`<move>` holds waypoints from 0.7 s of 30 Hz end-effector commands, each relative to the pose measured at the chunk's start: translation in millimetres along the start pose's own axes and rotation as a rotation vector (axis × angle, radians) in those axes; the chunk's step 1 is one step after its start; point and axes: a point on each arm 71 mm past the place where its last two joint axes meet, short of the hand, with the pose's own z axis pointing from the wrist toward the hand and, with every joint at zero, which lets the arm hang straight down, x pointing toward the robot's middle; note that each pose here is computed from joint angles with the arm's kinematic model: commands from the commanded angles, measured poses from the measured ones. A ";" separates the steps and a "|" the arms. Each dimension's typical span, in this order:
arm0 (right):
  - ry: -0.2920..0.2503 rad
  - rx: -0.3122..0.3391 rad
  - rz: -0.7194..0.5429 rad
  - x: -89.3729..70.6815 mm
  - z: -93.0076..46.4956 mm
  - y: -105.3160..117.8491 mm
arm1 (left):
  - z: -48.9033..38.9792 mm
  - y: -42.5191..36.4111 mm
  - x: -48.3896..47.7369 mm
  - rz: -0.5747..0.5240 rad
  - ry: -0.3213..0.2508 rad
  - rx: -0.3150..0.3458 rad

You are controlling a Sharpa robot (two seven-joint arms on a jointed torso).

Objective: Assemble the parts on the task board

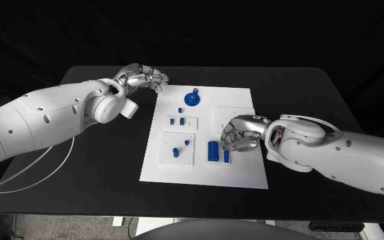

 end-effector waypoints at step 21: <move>-0.104 -0.014 0.167 -6.4 -1.5 -6.5 | 1.0 -1.2 2.7 -0.002 0.020 0.007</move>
